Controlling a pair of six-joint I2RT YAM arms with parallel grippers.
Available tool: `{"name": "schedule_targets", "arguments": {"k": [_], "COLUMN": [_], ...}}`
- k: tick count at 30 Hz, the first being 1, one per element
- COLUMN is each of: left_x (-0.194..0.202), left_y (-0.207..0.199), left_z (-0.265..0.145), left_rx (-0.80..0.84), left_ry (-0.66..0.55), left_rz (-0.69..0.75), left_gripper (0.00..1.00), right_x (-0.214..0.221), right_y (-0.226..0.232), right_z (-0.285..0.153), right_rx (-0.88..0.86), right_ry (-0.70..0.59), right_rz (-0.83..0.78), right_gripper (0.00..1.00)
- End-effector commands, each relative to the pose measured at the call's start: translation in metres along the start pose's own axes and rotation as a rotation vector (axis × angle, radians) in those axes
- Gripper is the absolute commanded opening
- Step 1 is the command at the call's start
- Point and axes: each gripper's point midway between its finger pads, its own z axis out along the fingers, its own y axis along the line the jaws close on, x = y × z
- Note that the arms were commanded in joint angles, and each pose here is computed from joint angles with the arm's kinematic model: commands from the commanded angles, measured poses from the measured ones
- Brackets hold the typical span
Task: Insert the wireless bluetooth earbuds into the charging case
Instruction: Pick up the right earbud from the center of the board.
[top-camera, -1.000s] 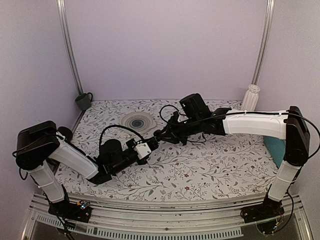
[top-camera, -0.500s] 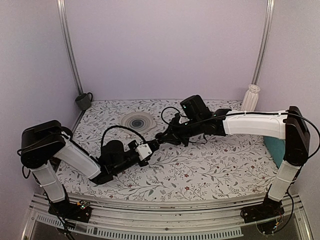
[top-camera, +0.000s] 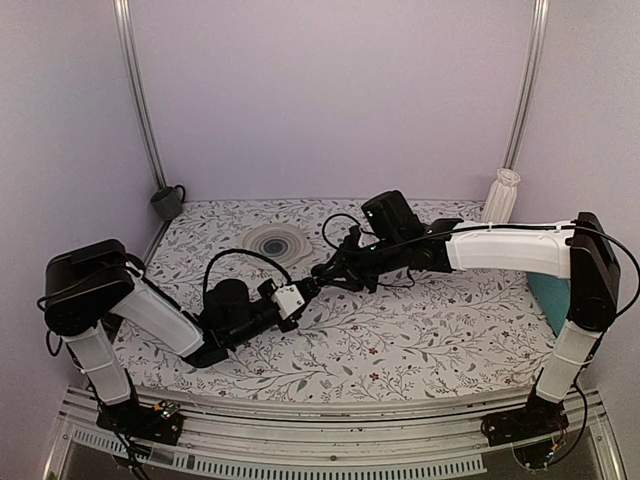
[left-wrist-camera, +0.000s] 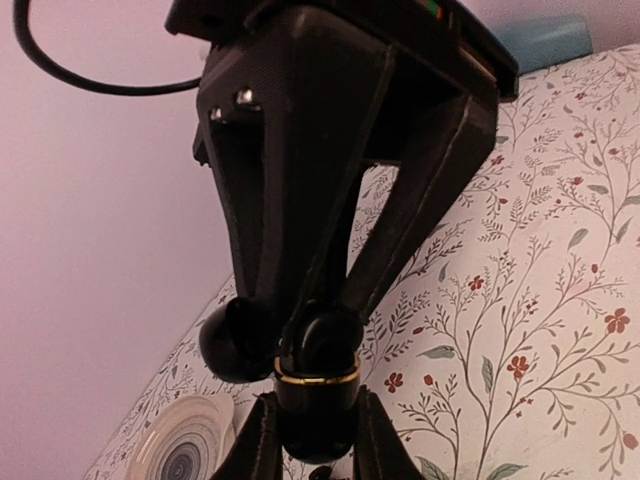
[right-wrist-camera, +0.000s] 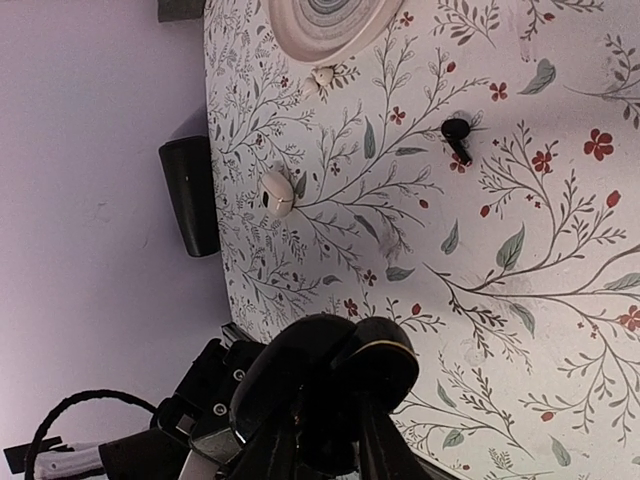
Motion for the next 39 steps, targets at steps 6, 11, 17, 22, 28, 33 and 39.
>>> {"name": "schedule_targets", "arguments": {"k": [6,11,17,22,28,33,39], "left_x": [-0.018,-0.025,-0.039,-0.049,-0.058,-0.068,-0.075], "left_y": [-0.003,-0.009,-0.016,-0.019,-0.016,-0.011,-0.009], "left_z": [0.004,0.001,-0.006,-0.013,-0.021,-0.029,-0.032], "left_rx": [0.037,0.102,0.216,0.286,0.335,0.384,0.428], "left_ry": [-0.074,-0.099,-0.145,-0.169,-0.194,-0.23,-0.246], "left_rz": [-0.033,-0.072,-0.142,-0.182,-0.249,-0.311,-0.353], "left_gripper": [0.0,0.0,0.0,0.0,0.0,0.0,0.0], "right_x": [-0.008,-0.009,-0.002,0.007,0.022,0.032,0.045], "right_y": [0.023,0.039,0.065,0.078,0.089,0.096,0.1], "right_z": [-0.009,-0.024,-0.049,-0.063,-0.069,-0.078,-0.078], "right_rx": [-0.086,-0.13,-0.2,-0.252,-0.294,-0.332,-0.348], "right_ry": [-0.044,-0.105,-0.177,-0.181,-0.153,-0.14,-0.128], "right_rz": [-0.173,-0.317,-0.544,-0.672,-0.784,-0.847,-0.916], "right_gripper": [0.3,0.34,0.38,0.4,0.4,0.4,0.34]}}
